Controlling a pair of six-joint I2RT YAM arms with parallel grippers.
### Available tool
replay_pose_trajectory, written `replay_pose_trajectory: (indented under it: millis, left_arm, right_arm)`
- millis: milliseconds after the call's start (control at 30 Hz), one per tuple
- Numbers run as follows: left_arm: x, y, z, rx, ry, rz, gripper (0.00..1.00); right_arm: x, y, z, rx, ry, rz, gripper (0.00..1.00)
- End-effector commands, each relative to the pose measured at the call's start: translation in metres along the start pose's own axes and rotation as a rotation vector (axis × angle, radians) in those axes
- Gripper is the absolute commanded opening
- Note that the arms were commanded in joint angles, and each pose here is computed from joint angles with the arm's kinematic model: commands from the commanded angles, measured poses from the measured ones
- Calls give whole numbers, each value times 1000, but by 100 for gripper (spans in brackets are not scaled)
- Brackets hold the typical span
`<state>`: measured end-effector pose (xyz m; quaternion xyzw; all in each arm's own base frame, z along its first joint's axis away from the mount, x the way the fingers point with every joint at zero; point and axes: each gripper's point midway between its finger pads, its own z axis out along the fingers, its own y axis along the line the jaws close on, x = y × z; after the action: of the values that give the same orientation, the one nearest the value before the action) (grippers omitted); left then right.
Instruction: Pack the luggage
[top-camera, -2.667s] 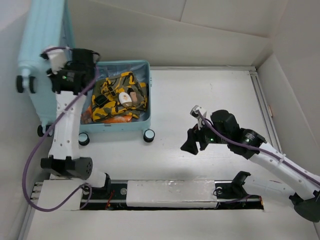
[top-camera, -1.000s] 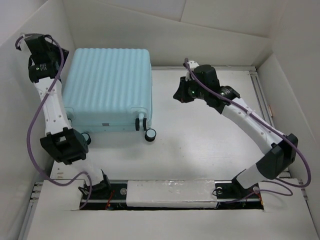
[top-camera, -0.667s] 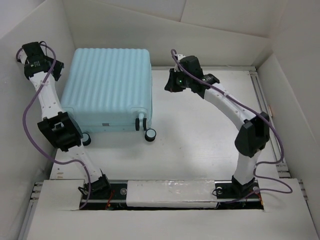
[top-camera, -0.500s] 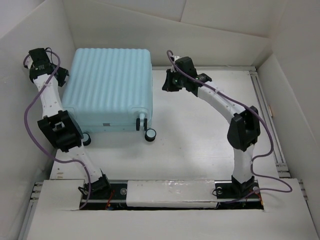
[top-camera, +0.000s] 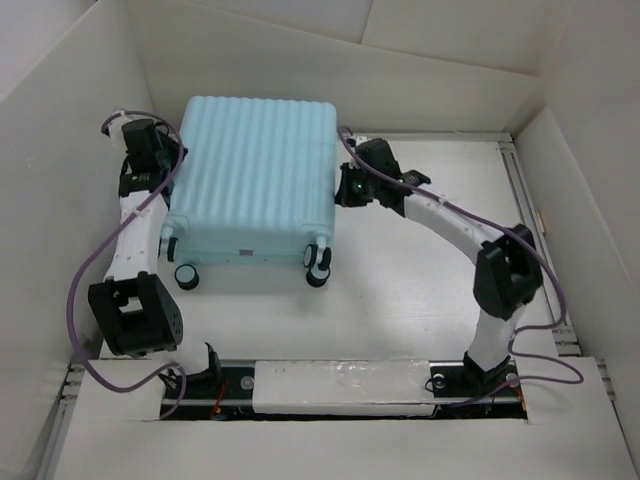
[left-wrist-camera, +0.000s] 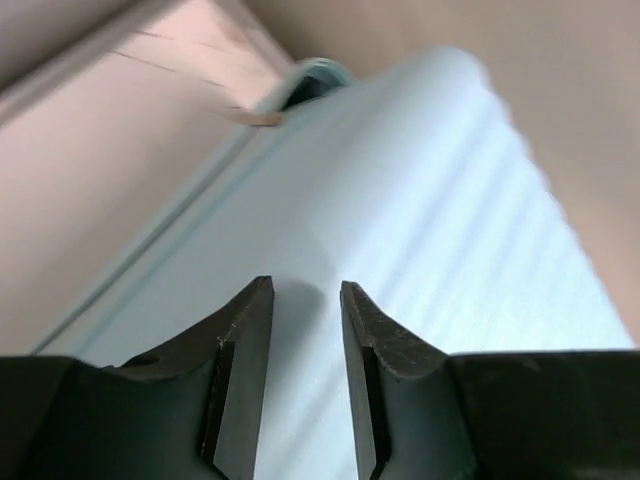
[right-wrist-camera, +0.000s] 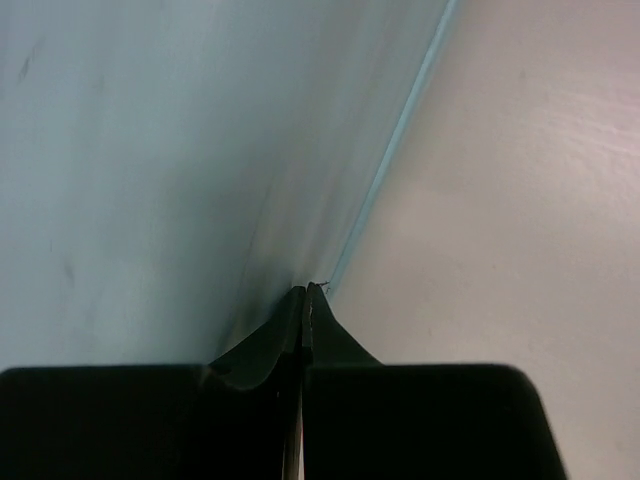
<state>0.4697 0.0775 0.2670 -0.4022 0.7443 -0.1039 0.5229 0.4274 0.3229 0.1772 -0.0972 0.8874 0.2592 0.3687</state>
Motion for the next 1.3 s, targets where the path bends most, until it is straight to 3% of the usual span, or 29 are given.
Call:
replay_pose_trajectory:
  millis: [0,33,200,267,367,500,533,633,700,800,867,967,1000,1133,1267]
  left_arm:
    - [169,-52,-62,244,558,56,28]
    - [185,-57,-71,260,605,58,28]
    - [279,-119,-159,445,808,132,27]
    - [282,-131,-178,478,811,119,27]
    - [246,-144,-193,535,729,81,27]
    - [149,-159,-184,530,497,94,34]
    - [98,-165,-176,529,374,86,36]
    - [19,-164,-161,501,173,58,37]
    - [-33,-128,-122,305,-6,73,39]
    - [-78,-70,-72,40,-118,92,36]
    - [-83,-40,-48,-82,-113,104,24]
    - [-56,-5,-3,-202,-43,154,7]
    - [-34,14,19,-245,55,173,0]
    - [-3,40,57,-264,212,164,0]
    - [35,41,63,-182,343,170,0]
  right_arm:
    - [-26,13,-60,-55,-142,-10,0]
    - [-4,-5,-63,-12,-111,-7,0]
    - [3,-42,-143,84,-188,13,0]
    - [9,-69,-158,156,-191,35,0]
    - [14,-102,-174,231,-189,64,0]
    - [2,-103,-186,182,-210,77,0]
    - [0,-101,-185,170,-206,77,0]
    - [-7,-87,-176,136,-195,57,0]
    - [-10,-75,-168,111,-189,39,0]
    - [-15,-68,-152,93,-156,20,0]
    - [-24,-69,-141,91,-161,19,0]
    - [-42,-69,-133,88,-189,41,0]
    - [-51,-69,-125,87,-193,41,0]
    - [-59,-79,-101,107,-160,64,0]
    - [-69,-85,-74,108,-155,76,0]
